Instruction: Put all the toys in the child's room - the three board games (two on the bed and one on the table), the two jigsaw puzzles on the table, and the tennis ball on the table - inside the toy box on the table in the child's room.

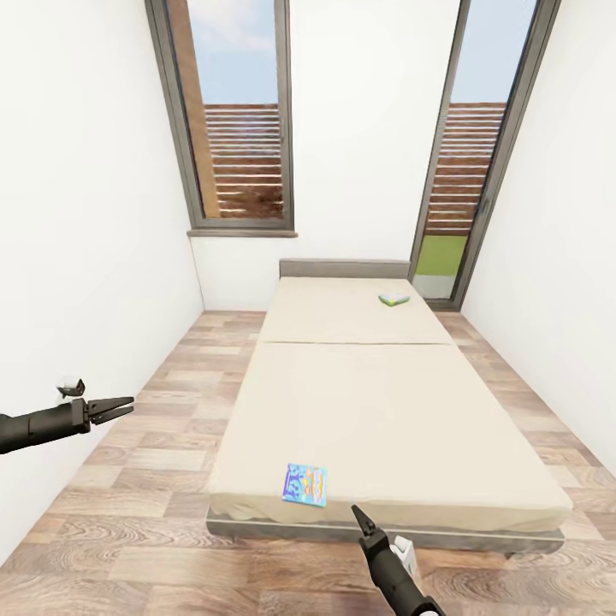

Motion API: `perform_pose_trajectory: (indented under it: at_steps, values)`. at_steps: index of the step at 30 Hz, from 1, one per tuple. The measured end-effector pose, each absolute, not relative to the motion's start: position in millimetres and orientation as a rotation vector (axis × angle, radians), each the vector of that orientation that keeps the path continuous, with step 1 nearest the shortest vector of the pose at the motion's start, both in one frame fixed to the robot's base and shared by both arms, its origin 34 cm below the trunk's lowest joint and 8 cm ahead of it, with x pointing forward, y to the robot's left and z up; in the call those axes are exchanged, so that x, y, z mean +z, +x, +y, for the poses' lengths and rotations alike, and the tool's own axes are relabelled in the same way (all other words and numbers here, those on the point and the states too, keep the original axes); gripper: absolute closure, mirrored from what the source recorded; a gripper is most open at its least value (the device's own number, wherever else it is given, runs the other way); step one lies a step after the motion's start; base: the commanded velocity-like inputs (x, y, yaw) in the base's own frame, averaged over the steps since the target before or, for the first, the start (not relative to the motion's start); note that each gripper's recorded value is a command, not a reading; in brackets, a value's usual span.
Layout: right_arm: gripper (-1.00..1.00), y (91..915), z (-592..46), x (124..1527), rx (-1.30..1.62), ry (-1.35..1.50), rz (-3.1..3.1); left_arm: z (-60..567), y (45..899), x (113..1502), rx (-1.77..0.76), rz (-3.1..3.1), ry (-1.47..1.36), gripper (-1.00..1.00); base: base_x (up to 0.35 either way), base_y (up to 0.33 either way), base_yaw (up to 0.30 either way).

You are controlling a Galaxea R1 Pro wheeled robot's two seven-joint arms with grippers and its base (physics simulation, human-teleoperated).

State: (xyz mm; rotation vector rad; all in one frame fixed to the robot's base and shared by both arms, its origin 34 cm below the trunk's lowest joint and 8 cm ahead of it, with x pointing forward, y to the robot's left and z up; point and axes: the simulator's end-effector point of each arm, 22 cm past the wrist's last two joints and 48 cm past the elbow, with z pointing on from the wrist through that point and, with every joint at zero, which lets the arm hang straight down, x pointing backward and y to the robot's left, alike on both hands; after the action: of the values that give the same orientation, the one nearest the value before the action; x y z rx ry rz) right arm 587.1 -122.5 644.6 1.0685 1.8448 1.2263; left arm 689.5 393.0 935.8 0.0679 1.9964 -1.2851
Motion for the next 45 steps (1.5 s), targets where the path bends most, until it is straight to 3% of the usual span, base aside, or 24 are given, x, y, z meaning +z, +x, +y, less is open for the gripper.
perform_pose_trajectory:
  at_steps: [23,45]
  values:
    - [-1.00,586,-123,608,1.239,1.062,1.833,396,687,897,-1.279,1.999,0.065,-1.00,0.000,0.000,0.000]
    - [-1.00,584,-121,582,1.244,1.055,1.833,447,675,884,-1.176,2.026,0.031,-1.00,0.000,0.000,0.000]
